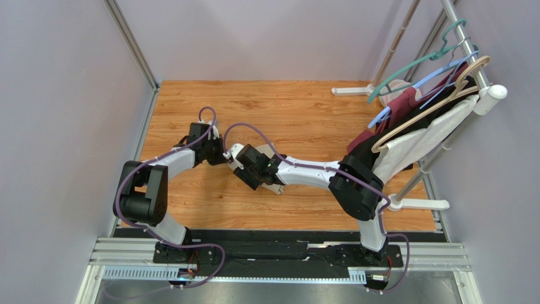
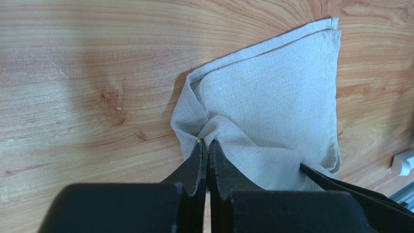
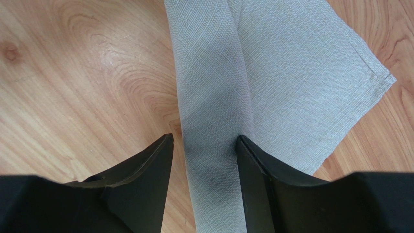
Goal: Fold the napkin, place the utensils inside, and roll it up
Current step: Roll the napkin with the utensil
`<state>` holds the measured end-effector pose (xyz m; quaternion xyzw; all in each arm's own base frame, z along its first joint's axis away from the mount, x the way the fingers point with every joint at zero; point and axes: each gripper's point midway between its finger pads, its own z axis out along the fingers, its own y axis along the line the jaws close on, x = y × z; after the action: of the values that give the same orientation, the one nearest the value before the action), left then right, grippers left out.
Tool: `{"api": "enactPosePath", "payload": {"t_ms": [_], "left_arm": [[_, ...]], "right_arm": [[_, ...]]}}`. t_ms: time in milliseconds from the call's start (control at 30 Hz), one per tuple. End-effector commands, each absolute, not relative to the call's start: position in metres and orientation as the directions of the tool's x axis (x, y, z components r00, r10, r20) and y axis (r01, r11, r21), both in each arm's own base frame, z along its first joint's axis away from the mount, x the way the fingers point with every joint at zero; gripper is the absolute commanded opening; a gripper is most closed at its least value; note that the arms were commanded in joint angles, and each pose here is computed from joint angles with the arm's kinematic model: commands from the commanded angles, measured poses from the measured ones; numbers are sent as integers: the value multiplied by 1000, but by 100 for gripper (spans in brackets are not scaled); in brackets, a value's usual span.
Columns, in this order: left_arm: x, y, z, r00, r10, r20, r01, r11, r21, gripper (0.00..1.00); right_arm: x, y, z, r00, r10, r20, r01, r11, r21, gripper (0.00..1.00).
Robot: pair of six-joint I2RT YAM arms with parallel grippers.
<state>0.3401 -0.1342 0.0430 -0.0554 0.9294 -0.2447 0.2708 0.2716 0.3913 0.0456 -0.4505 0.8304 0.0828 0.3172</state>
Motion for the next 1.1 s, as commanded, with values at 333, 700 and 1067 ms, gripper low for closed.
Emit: {"api": "enactPosePath", "payload": {"t_ms": [333, 700, 1067], "left_arm": [[350, -142, 52, -840, -215, -497, 79, 860, -505, 0], [356, -109, 76, -763, -242, -600, 5, 925, -379, 74], [340, -111, 88, -702, -249, -667, 66, 910, -409, 78]], "right_arm": [[282, 374, -4, -430, -739, -519, -784, 590, -191, 48], [248, 372, -14, -553, -708, -439, -815, 569, 109, 21], [234, 383, 0, -683, -626, -377, -723, 505, 472, 20]]}}
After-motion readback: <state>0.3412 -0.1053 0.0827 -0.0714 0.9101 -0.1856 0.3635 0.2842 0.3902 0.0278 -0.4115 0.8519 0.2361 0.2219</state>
